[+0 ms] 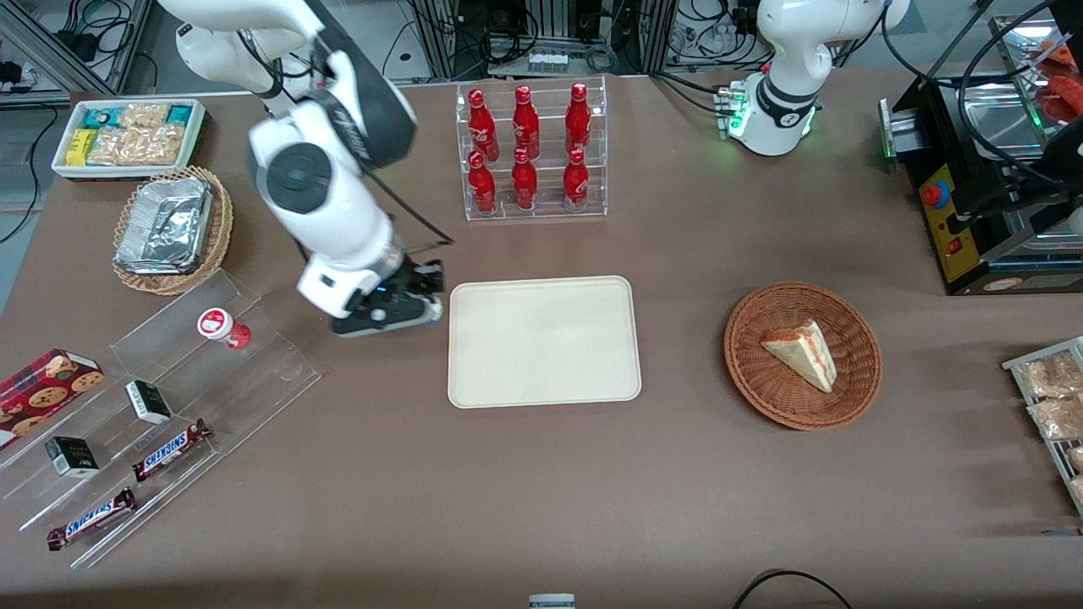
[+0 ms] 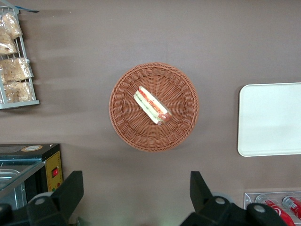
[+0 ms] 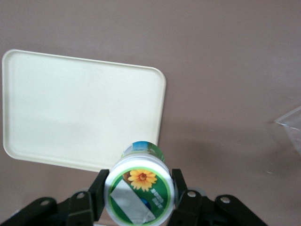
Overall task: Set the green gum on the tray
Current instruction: 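Carry the held gum tub over to the cream tray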
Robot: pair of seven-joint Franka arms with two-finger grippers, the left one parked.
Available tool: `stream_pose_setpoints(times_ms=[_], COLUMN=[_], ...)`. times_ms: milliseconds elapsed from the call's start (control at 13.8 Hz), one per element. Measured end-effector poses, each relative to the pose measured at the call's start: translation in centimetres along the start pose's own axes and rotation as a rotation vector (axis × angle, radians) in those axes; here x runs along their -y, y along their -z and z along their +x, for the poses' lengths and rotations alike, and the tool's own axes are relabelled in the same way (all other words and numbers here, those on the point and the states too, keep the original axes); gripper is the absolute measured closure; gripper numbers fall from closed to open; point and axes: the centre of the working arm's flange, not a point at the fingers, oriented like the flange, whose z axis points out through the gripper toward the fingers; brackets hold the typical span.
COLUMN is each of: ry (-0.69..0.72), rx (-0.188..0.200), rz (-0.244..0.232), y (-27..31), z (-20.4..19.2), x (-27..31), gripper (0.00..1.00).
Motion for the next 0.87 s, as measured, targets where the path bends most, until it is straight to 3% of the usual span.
stream_pose_setpoints(times_ms=[362,579,868], ry=[-0.005,0.030,0.106], rx=[-0.057,-0.051,-0.071], rz=[0.032,0.028,-0.030], y=[-3.3,-5.8,-8.7], z=[-1.9,-2.9,-3.6], x=[8.7,11.3,13.3], gripper=[0.41,0.41,0.41])
